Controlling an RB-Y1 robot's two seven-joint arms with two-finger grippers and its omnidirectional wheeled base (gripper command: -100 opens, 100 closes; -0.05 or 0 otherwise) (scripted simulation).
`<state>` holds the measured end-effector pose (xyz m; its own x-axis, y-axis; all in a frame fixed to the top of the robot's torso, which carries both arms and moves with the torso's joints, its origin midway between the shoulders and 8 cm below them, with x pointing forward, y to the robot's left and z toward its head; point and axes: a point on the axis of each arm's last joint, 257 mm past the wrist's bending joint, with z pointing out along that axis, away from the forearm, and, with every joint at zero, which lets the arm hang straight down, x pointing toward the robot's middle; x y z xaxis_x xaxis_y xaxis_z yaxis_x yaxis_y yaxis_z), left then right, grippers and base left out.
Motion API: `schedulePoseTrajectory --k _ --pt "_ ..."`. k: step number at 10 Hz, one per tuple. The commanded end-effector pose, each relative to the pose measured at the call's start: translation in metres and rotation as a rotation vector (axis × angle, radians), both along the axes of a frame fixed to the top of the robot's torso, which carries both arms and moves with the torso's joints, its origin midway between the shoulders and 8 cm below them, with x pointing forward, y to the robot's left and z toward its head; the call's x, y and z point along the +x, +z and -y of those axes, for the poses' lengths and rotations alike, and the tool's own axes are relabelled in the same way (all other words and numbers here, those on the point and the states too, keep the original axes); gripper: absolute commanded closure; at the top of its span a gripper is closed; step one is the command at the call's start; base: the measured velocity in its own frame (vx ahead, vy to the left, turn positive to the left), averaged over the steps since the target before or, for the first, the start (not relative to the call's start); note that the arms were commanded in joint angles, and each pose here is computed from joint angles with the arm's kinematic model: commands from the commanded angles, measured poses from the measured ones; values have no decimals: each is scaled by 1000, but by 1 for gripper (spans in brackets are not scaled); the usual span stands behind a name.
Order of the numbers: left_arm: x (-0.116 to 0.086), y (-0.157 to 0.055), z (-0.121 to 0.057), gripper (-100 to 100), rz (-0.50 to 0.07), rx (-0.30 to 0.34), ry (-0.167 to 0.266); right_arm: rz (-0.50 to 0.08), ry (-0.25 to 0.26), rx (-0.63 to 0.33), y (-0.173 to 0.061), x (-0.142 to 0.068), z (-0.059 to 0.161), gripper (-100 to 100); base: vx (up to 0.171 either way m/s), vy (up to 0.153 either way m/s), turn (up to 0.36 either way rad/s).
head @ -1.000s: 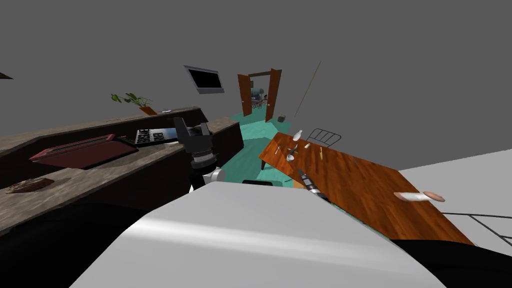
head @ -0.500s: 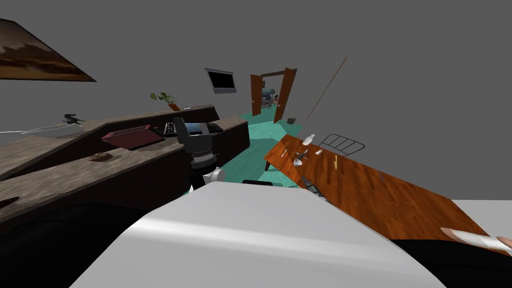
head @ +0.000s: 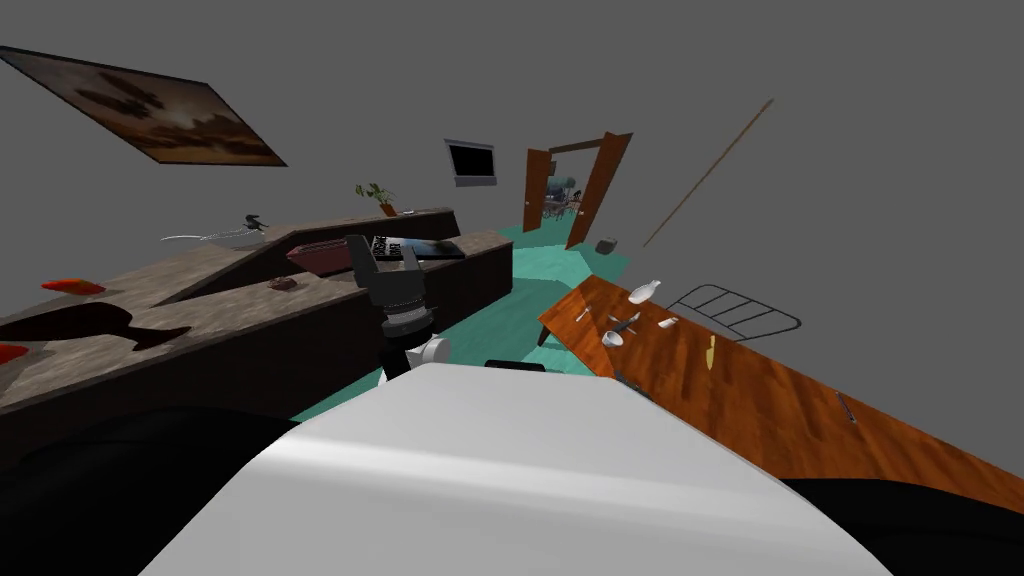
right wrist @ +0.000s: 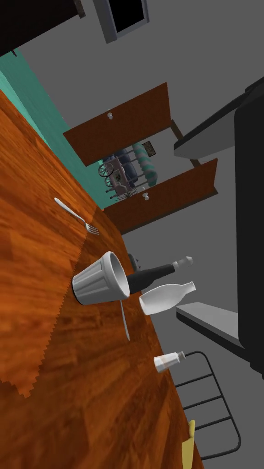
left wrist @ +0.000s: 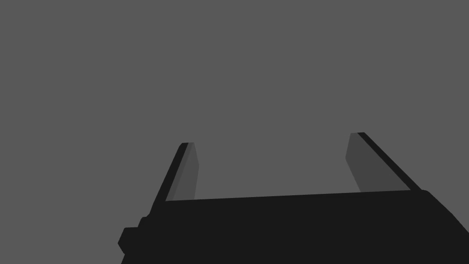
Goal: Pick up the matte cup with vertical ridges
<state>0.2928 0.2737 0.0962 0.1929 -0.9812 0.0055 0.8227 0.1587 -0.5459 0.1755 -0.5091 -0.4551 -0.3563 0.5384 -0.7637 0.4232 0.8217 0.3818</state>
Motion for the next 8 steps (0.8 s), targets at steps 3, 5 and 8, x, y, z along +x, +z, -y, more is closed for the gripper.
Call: schedulePoseTrajectory --k 3,5,8 --pt "0 0 0 0 0 0 0 -140 -31 -84 -22 -54 40 -100 10 -1 379" --pt "0 0 0 0 0 0 0 -180 -55 -87 -32 -74 48 -100 10 -8 160" --pt "0 0 0 0 0 0 0 -310 -90 -149 -47 -132 79 -100 14 -8 349"
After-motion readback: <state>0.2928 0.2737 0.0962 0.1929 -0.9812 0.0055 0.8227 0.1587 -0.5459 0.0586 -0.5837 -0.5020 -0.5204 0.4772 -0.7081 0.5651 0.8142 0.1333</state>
